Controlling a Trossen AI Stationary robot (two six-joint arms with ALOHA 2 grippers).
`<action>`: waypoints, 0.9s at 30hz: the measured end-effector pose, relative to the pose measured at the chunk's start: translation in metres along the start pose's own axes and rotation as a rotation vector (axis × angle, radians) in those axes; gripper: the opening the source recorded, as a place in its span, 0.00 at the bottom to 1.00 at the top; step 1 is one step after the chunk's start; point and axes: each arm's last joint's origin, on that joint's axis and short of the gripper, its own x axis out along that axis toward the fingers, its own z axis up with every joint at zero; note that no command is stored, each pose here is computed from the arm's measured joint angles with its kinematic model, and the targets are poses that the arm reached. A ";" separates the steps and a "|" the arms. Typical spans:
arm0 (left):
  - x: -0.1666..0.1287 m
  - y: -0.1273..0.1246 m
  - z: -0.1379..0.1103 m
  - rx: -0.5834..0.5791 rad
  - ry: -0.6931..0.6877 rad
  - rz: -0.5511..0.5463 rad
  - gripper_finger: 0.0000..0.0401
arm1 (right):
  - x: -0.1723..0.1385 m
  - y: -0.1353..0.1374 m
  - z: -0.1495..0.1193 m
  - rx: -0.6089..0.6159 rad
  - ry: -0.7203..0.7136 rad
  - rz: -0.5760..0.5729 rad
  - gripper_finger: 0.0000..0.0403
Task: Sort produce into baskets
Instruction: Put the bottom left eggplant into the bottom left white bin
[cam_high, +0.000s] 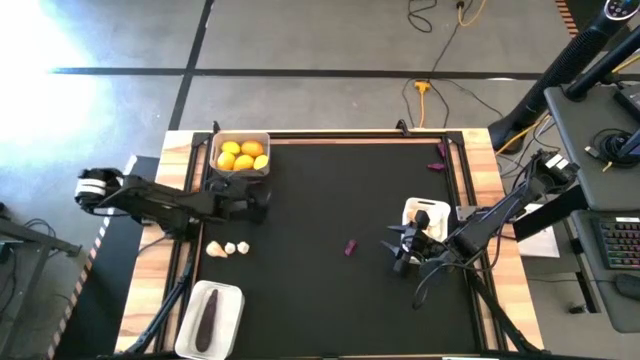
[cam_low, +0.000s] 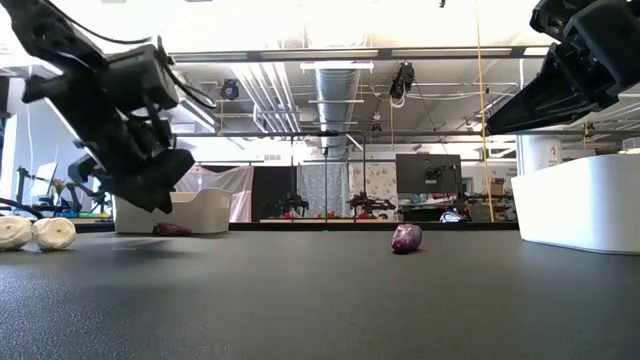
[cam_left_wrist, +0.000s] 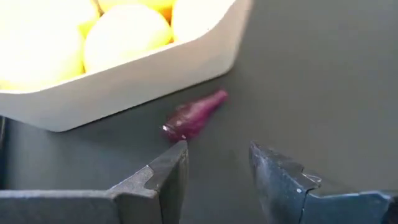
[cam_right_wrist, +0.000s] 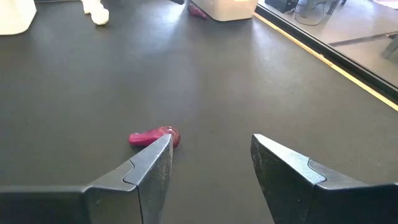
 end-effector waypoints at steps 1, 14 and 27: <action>0.003 0.002 0.002 -0.018 0.001 0.000 0.39 | 0.000 0.000 0.000 -0.001 0.000 0.000 0.52; 0.030 0.009 0.023 -0.121 -0.006 0.076 0.39 | 0.000 0.000 0.000 -0.010 0.000 0.000 0.52; 0.044 -0.007 0.023 -0.094 0.156 -0.049 0.39 | 0.000 0.000 0.000 -0.008 0.000 0.000 0.52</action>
